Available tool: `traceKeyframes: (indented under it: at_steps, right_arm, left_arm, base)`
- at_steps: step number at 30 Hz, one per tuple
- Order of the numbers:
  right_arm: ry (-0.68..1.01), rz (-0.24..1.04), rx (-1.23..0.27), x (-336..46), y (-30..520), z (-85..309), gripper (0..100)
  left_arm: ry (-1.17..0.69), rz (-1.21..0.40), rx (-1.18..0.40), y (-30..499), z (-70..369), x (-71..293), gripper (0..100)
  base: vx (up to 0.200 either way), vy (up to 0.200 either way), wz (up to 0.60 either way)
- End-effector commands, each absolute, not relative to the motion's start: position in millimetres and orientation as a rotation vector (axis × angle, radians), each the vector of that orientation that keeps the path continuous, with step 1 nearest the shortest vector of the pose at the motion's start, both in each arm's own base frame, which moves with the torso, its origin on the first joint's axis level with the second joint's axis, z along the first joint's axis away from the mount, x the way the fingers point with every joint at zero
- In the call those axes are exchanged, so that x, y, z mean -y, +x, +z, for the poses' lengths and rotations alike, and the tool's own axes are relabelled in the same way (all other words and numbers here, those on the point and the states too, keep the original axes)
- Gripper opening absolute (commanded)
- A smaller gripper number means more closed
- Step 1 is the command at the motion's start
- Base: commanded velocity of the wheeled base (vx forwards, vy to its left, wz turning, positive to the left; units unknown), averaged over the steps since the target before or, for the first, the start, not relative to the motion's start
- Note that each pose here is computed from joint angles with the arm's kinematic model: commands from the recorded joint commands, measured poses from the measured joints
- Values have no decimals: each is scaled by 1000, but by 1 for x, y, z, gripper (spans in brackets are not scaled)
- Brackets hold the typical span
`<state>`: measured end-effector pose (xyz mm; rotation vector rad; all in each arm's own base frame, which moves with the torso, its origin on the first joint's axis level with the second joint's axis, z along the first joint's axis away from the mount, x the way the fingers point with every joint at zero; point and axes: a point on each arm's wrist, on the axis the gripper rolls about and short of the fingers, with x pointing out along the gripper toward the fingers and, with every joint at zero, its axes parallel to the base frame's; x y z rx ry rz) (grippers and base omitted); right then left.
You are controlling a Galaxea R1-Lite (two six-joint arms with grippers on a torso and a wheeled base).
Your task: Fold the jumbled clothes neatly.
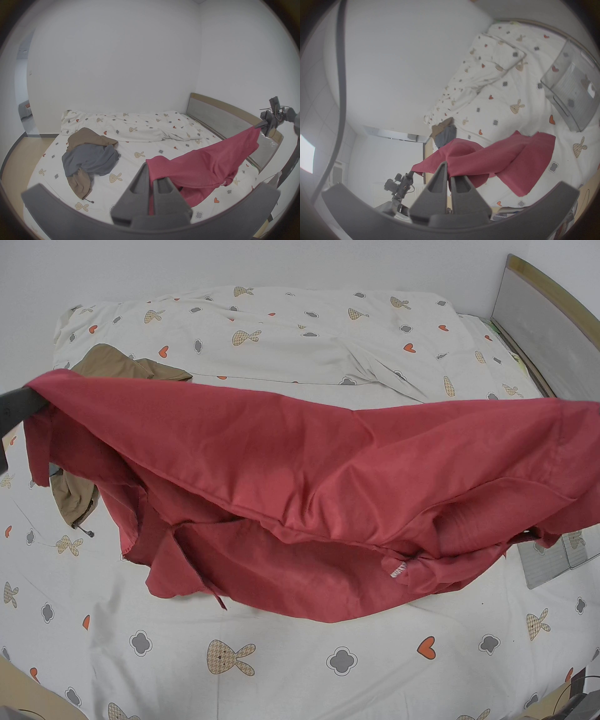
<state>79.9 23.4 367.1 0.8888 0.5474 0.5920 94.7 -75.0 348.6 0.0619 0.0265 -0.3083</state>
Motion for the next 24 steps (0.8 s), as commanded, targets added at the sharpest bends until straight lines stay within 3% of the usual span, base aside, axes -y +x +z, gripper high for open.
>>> traceKeyframes:
  at_steps: [1, 6, 15, 20, 24]
  right_arm:
    - [851, 668, -370, -14, 10, 401, 0]
    - [784, 685, -295, -14, 5, 425, 0]
    - [390, 599, -139, -13, 27, 431, 0]
    - [309, 478, -48, -10, 21, 441, 0]
    - [303, 453, -32, -11, 14, 444, 0]
  left_arm:
    - [16, -303, 45, 72, 379, 53, 0]
    - [36, -304, 14, 63, 392, 44, 0]
    - [46, -305, -3, 69, 396, 50, 0]
    - [31, -305, 19, 69, 405, 50, 0]
    - [29, -305, 21, 71, 409, 52, 0]
  base:
    - [0, 0, 0]
    - [0, 0, 0]
    - [0, 0, 0]
    - [0, 0, 0]
    - [0, 0, 0]
